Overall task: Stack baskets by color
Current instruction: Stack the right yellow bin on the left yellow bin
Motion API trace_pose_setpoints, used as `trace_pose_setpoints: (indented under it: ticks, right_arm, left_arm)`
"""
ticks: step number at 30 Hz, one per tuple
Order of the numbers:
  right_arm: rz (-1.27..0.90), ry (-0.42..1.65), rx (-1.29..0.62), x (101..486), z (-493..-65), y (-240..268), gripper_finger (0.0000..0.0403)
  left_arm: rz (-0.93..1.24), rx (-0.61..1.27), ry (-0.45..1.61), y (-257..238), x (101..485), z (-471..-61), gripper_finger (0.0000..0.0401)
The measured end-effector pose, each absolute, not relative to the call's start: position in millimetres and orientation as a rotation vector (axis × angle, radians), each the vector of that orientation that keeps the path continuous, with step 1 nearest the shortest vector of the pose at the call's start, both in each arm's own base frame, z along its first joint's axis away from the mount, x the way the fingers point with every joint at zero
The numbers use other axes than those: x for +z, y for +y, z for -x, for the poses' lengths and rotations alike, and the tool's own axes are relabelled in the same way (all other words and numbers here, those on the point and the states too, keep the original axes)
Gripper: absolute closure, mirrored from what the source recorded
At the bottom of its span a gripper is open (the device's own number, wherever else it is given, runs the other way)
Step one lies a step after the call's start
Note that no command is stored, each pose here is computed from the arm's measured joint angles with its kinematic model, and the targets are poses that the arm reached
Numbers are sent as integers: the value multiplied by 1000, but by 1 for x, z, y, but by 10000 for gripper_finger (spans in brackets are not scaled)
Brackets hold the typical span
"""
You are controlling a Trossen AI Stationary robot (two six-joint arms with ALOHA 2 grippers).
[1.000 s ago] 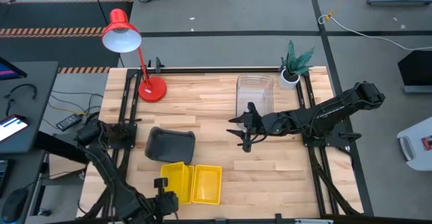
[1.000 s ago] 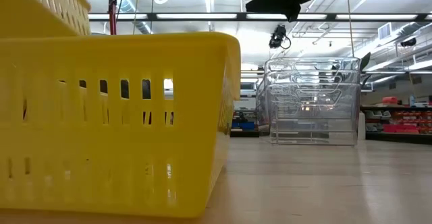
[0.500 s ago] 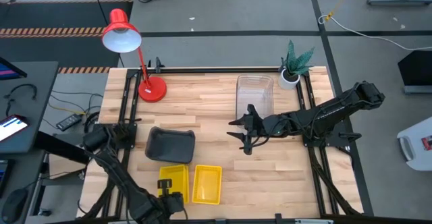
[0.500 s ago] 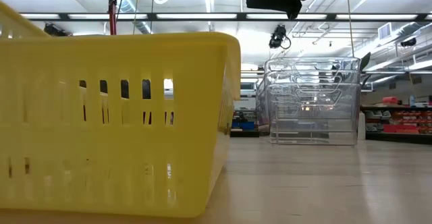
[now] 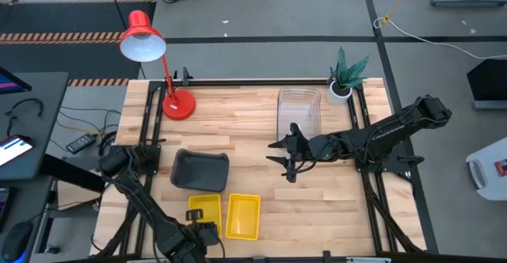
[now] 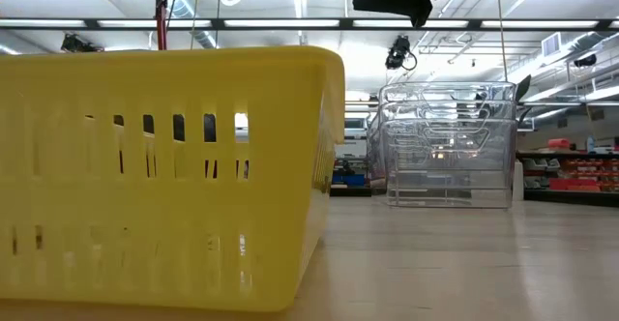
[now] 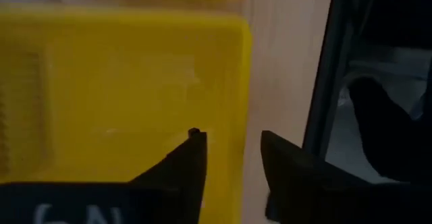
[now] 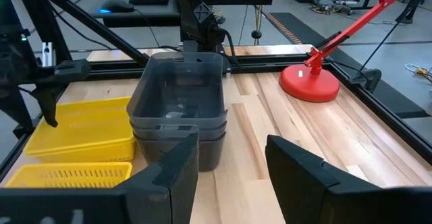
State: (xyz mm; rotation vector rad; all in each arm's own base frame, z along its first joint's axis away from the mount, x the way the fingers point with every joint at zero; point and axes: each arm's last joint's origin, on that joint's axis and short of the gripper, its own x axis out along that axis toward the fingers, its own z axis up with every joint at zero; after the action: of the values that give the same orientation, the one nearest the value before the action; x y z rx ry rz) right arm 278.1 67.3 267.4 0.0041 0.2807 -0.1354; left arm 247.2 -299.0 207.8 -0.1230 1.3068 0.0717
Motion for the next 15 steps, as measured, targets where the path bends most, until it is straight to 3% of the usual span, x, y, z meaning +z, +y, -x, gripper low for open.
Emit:
trace_pose_setpoints:
  ticks: [5, 15]
  right_arm:
    - [-5, 278, -135, 268, -278, 67, 226]
    - [-5, 278, -130, 268, -278, 68, 226]
  left_arm:
    - [29, 96, 1152, -296, 213, -257, 232]
    - [-116, 113, 898, -296, 220, -275, 249]
